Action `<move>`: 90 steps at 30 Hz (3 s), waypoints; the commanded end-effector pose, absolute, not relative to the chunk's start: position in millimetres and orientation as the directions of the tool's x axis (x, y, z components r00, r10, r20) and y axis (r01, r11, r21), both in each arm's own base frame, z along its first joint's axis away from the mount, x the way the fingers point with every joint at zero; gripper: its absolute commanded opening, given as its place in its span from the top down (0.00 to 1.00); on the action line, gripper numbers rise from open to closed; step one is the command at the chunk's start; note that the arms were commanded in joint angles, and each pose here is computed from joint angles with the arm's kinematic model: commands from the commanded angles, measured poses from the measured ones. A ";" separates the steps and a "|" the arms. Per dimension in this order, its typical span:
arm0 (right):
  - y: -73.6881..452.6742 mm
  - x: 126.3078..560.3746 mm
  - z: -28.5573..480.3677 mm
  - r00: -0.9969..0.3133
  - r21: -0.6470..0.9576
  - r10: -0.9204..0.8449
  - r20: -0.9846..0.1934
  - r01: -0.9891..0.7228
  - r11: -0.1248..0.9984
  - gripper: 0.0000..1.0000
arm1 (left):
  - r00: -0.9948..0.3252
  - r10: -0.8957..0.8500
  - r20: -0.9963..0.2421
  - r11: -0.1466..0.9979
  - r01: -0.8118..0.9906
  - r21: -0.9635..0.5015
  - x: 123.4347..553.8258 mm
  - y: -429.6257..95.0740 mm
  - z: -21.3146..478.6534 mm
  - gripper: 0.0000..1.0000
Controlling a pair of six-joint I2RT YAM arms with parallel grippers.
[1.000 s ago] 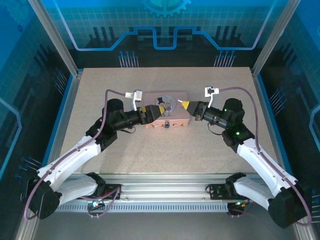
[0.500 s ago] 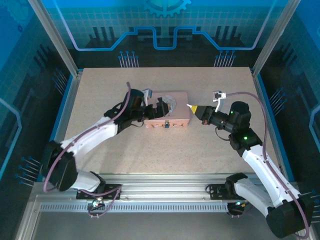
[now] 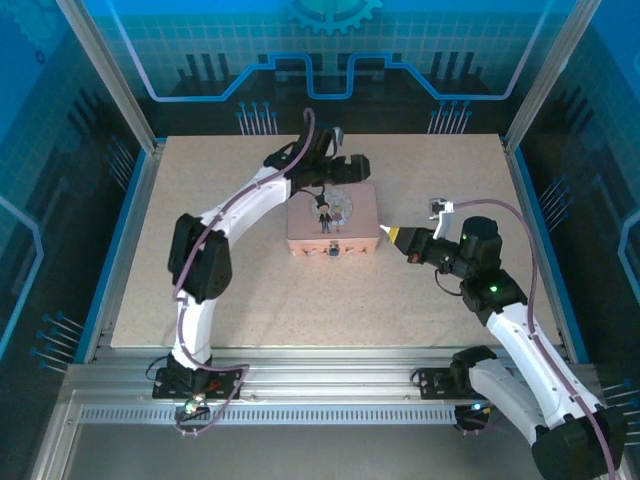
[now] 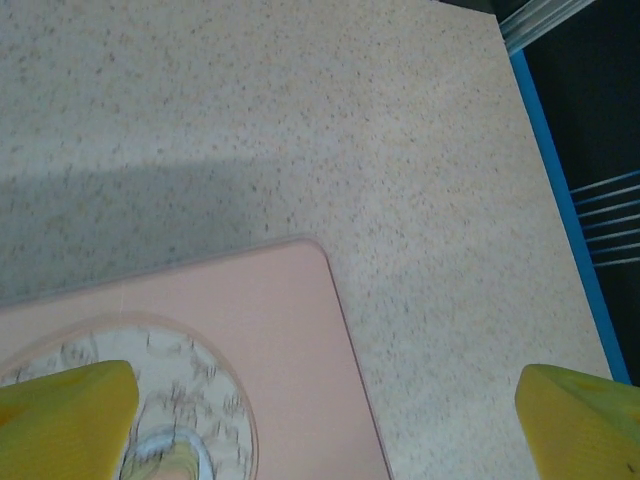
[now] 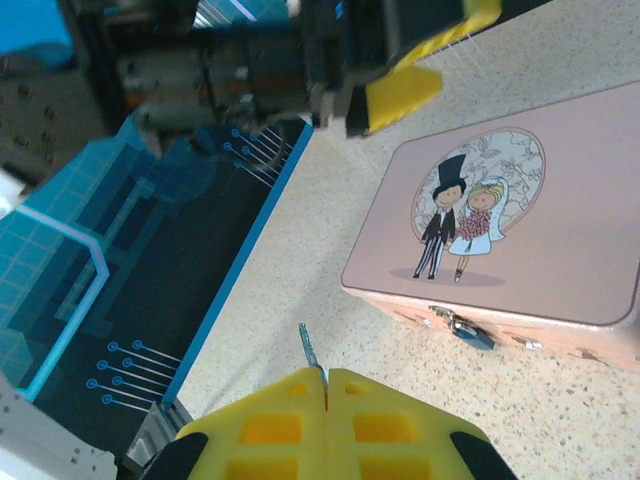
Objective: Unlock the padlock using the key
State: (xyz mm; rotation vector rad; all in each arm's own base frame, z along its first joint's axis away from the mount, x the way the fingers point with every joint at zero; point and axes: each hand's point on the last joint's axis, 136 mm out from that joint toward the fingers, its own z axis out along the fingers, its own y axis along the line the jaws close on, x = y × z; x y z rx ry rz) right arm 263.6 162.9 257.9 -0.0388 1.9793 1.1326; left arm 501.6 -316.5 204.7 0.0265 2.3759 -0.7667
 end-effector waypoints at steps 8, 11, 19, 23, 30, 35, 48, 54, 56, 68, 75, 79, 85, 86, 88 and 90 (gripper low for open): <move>150.9 252.5 249.5 -0.647 0.685 0.349 -0.678 -0.384 0.619 1.00 | -0.867 -0.118 -0.485 0.844 0.169 -0.509 541.6 -325.5 155.1 0.07; 147.7 249.5 247.5 -0.645 0.684 0.353 -0.678 -0.377 0.624 1.00 | -0.874 -0.110 -0.473 0.835 0.176 -0.521 543.8 -330.0 145.2 0.07; 144.0 249.0 239.7 -0.655 0.694 0.362 -0.663 -0.357 0.625 1.00 | -0.913 -0.060 -0.404 0.793 0.202 -0.574 531.6 -344.6 123.9 0.12; 143.9 251.6 236.0 -0.659 0.700 0.368 -0.656 -0.349 0.623 1.00 | -0.923 -0.035 -0.384 0.779 0.216 -0.589 521.6 -347.9 122.3 0.16; 145.4 255.2 233.9 -0.664 0.709 0.374 -0.647 -0.345 0.615 1.00 | -0.929 -0.002 -0.370 0.778 0.231 -0.584 505.0 -349.1 120.3 0.18; 146.1 254.6 232.6 -0.670 0.714 0.374 -0.641 -0.343 0.610 1.00 | -0.909 -0.002 -0.416 0.803 0.246 -0.542 511.5 -344.0 126.2 0.17; 142.4 249.1 231.3 -0.662 0.701 0.370 -0.652 -0.340 0.627 1.00 | -0.823 -0.101 -0.559 0.816 0.253 -0.520 546.2 -341.1 162.5 0.14; 142.4 248.3 228.1 -0.668 0.705 0.370 -0.645 -0.334 0.626 1.00 | -0.802 -0.106 -0.588 0.839 0.245 -0.486 557.8 -338.0 152.1 0.11; 142.0 248.4 227.5 -0.669 0.706 0.372 -0.644 -0.332 0.626 1.00 | -0.806 -0.096 -0.584 0.849 0.239 -0.471 559.8 -336.9 144.9 0.10; 141.5 252.0 229.6 -0.667 0.706 0.375 -0.644 -0.329 0.627 1.00 | -0.878 -0.007 -0.479 0.861 0.238 -0.450 537.4 -335.4 106.8 0.17; 138.4 261.6 216.2 -0.682 0.701 0.377 -0.627 -0.284 0.654 1.00 | -0.873 0.034 -0.487 0.833 0.294 -0.469 518.0 -342.0 126.5 0.24; 138.2 273.7 205.0 -0.698 0.693 0.369 -0.614 -0.255 0.674 1.00 | -0.852 0.049 -0.522 0.833 0.323 -0.449 508.0 -338.7 145.0 0.22; 131.1 293.7 195.2 -0.700 0.644 0.348 -0.623 -0.207 0.736 1.00 | -0.792 -0.007 -0.611 0.821 0.344 -0.456 489.4 -322.5 211.5 0.19; 129.8 296.9 193.8 -0.702 0.635 0.343 -0.624 -0.200 0.746 1.00 | -0.785 -0.025 -0.619 0.814 0.344 -0.468 482.3 -319.5 219.5 0.19; 126.7 304.7 189.5 -0.706 0.613 0.333 -0.625 -0.179 0.770 1.00 | -0.764 -0.074 -0.641 0.794 0.344 -0.501 465.0 -311.6 239.7 0.18; 122.9 312.7 184.1 -0.716 0.585 0.319 -0.622 -0.154 0.796 1.00 | -0.762 -0.116 -0.637 0.773 0.334 -0.540 443.8 -304.5 246.8 0.18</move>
